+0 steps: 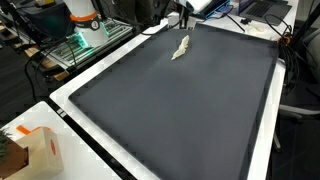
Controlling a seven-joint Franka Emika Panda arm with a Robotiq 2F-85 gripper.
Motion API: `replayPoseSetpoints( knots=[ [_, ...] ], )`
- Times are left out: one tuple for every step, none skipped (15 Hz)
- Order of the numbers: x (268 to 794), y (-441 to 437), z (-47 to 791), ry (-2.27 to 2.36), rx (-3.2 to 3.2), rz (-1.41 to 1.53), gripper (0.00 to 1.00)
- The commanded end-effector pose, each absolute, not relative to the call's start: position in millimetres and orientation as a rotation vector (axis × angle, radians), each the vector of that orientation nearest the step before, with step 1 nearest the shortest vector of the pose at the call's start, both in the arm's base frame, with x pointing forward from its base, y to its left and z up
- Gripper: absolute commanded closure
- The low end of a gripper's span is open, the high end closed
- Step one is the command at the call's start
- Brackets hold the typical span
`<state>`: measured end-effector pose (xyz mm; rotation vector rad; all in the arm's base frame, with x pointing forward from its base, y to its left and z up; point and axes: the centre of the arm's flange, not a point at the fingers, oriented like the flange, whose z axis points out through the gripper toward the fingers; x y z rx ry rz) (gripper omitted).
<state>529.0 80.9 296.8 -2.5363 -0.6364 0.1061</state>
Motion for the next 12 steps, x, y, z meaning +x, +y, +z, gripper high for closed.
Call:
replayPoseSetpoints(
  knots=[
    [521.5, 68.8, 279.8, -0.613, -2.455, 0.125, 0.99],
    [520.1, 65.7, 274.4, -0.603, -2.441, 0.141, 0.99],
    [519.3, 62.5, 269.2, -0.591, -2.425, 0.156, 0.99],
    [518.3, 59.5, 263.5, -0.576, -2.413, 0.174, 0.99],
    [517.3, 56.7, 258.6, -0.567, -2.4, 0.186, 0.99],
    [516.4, 53.6, 253.9, -0.552, -2.388, 0.202, 0.99],
    [515.4, 50.7, 250.0, -0.543, -2.376, 0.214, 0.99],
    [514.7, 47.9, 246.2, -0.534, -2.365, 0.224, 0.99],
    [514.0, 45.5, 242.7, -0.525, -2.35, 0.236, 0.99],
    [513.5, 43.6, 240.1, -0.517, -2.337, 0.243, 0.99],
    [513.3, 41.6, 238.0, -0.512, -2.324, 0.249, 0.99],
    [513.8, 39.0, 236.7, -0.51, -2.301, 0.248, 0.99]
  ],
)
